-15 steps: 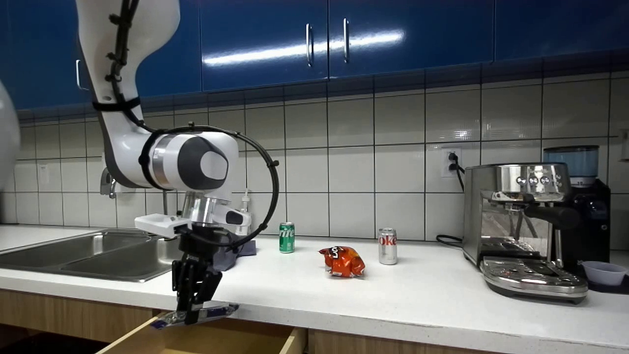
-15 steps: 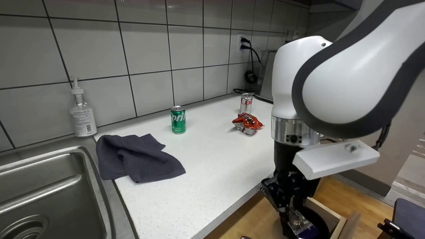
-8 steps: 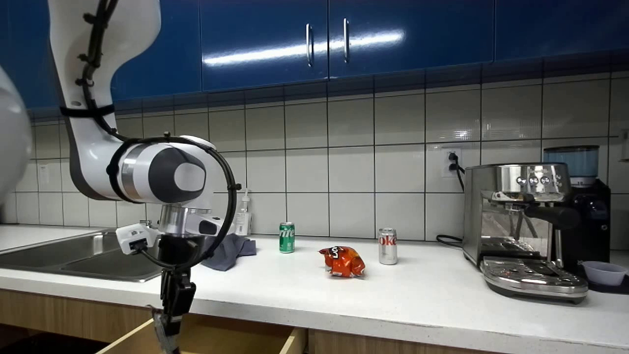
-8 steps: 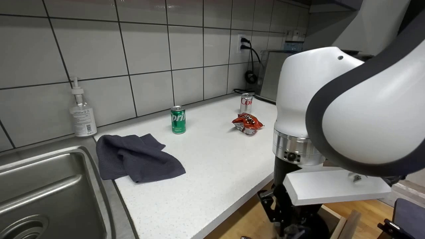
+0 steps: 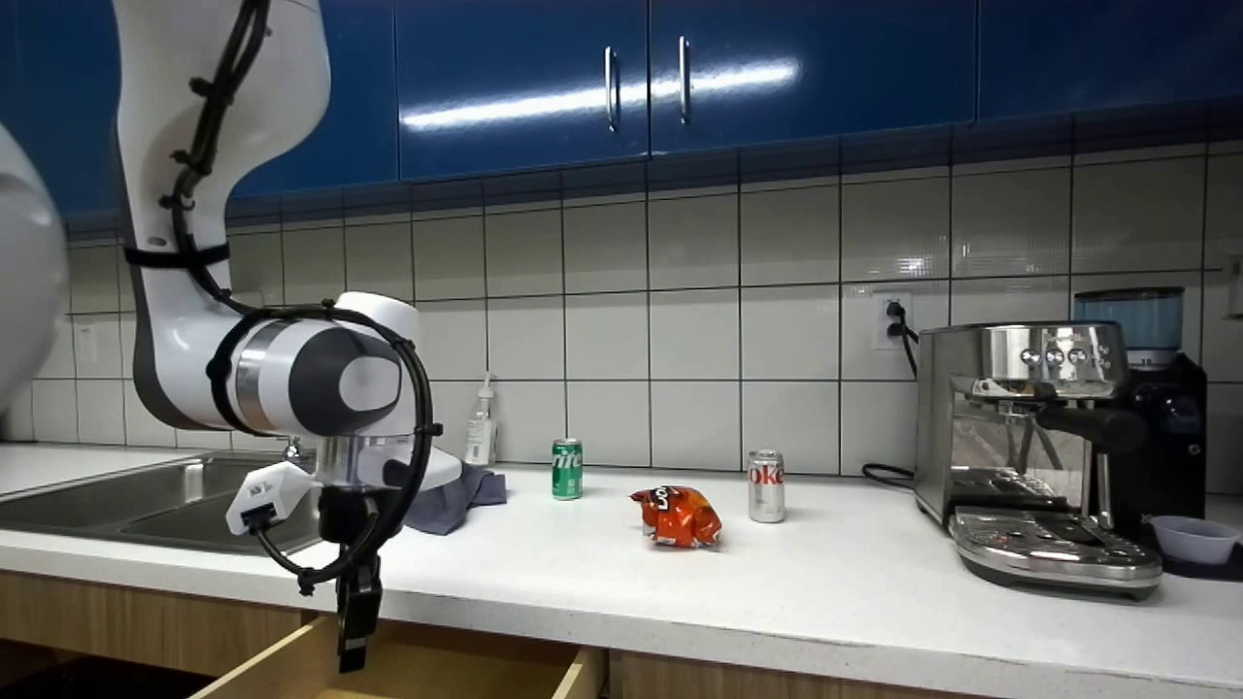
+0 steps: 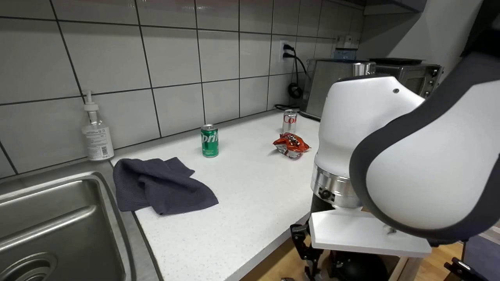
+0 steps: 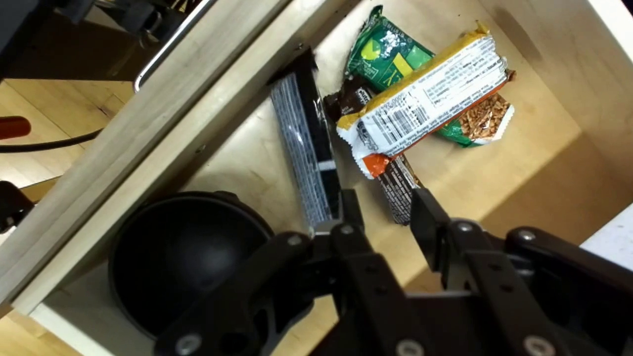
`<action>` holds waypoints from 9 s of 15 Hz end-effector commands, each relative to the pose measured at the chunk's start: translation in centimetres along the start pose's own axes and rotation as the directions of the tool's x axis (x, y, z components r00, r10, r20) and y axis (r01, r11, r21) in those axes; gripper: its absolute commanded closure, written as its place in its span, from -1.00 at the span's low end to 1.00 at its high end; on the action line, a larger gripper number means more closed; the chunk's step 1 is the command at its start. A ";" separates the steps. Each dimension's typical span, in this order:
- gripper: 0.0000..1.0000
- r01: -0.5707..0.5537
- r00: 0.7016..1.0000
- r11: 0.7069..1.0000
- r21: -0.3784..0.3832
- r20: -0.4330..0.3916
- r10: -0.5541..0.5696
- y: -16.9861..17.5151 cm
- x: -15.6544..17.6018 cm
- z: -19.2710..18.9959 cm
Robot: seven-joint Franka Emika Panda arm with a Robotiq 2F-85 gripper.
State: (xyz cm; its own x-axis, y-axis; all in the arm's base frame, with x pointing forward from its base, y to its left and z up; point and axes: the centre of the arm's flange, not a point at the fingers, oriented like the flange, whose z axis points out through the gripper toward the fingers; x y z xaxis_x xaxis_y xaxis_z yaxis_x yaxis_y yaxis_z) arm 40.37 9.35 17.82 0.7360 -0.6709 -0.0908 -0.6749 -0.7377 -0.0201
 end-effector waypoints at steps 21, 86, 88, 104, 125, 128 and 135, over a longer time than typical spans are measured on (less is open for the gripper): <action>-1.00 0.468 0.800 0.871 -0.149 0.489 -0.347 2.7 -6.1 -1.8; -1.00 0.664 0.743 0.741 -0.101 0.196 -0.640 -6.2 4.2 6.6; -1.00 0.664 0.746 0.741 -0.105 0.158 -0.646 -6.4 4.3 6.9; -1.00 0.642 0.758 0.761 -0.090 -0.072 -0.648 -1.8 0.6 0.6; -1.00 0.619 0.784 0.785 -0.019 0.082 -0.616 -4.2 0.8 -1.6; -1.00 0.634 0.772 0.773 -0.018 0.071 -0.631 -5.4 1.5 -3.6; -1.00 0.630 0.776 0.777 0.005 0.026 -0.630 -7.3 2.4 -8.6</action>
State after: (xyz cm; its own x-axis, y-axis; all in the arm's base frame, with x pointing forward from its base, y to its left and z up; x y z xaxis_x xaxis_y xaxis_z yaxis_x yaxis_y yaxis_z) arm 46.75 12.85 23.43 0.9957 -0.0527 -0.0768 -0.0582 -0.9958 -0.0702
